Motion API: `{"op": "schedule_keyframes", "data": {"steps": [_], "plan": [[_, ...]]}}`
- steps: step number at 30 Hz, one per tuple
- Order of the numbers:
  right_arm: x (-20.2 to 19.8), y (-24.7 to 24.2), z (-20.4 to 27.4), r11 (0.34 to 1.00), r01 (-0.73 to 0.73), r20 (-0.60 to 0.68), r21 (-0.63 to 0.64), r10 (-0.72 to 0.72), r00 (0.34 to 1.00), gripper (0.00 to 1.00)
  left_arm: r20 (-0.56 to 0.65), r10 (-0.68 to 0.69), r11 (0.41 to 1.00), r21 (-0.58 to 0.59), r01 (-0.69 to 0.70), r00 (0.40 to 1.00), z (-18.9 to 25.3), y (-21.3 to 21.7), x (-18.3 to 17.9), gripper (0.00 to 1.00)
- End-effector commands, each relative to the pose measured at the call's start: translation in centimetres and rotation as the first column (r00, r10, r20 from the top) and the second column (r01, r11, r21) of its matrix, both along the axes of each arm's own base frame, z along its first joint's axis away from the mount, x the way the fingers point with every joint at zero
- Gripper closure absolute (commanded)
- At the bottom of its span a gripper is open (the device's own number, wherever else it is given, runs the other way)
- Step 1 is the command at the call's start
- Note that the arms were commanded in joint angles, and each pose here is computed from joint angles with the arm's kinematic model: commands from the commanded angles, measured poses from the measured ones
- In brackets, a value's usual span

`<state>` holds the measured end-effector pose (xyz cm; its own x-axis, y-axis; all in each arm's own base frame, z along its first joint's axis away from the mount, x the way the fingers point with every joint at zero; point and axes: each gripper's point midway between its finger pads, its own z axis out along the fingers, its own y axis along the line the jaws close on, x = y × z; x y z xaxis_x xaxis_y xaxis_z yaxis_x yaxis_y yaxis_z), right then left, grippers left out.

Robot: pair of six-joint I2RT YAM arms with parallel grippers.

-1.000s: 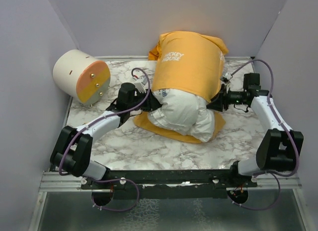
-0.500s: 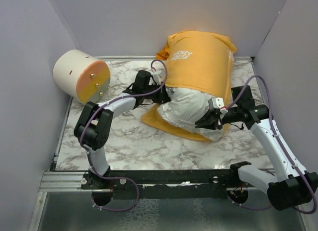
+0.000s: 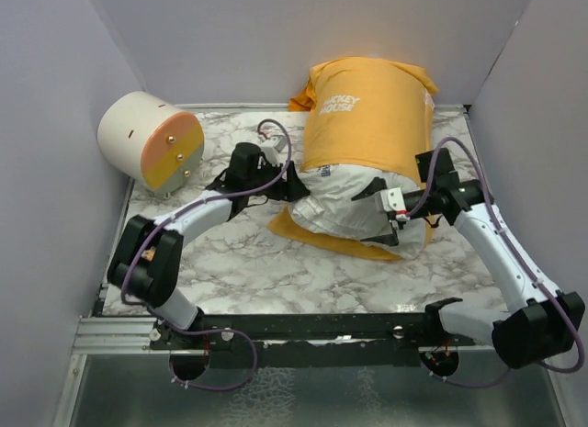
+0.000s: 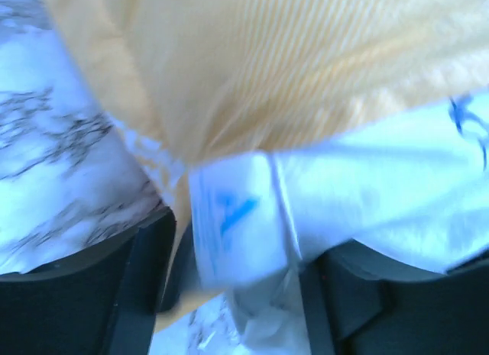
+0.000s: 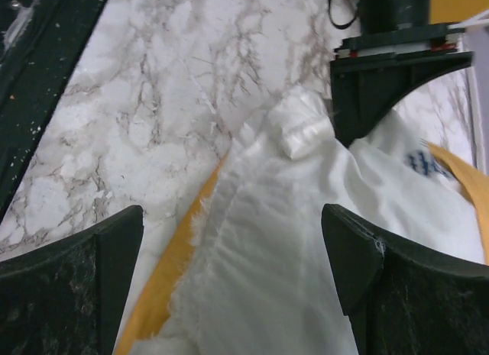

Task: Put the pillow into the pillowcase
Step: Stuff the pillow into the pillowcase.

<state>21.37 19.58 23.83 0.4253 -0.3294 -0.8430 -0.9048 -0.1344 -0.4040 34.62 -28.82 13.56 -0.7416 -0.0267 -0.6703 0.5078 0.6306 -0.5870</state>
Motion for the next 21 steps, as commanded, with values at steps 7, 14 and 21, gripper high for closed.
{"op": "schedule_keyframes", "data": {"steps": [7,14,21], "plan": [[3.0,7.1,-3.8,0.969,-0.088,0.245,-0.229,0.145,0.959,0.06,0.074,0.217,0.976,-0.031,-0.215,0.973,-1.1,8.0,-3.1,0.21],[10.1,6.6,-8.0,0.866,0.329,0.545,-0.378,-0.079,0.834,0.05,0.018,0.224,0.97,-0.104,-0.221,0.974,-3.2,8.4,-3.4,0.2],[13.2,6.0,-6.6,0.821,0.532,0.573,-0.208,-0.339,0.747,0.77,-0.044,0.18,0.963,-0.197,-0.185,0.983,-3.5,7.0,-4.2,0.22]]}}
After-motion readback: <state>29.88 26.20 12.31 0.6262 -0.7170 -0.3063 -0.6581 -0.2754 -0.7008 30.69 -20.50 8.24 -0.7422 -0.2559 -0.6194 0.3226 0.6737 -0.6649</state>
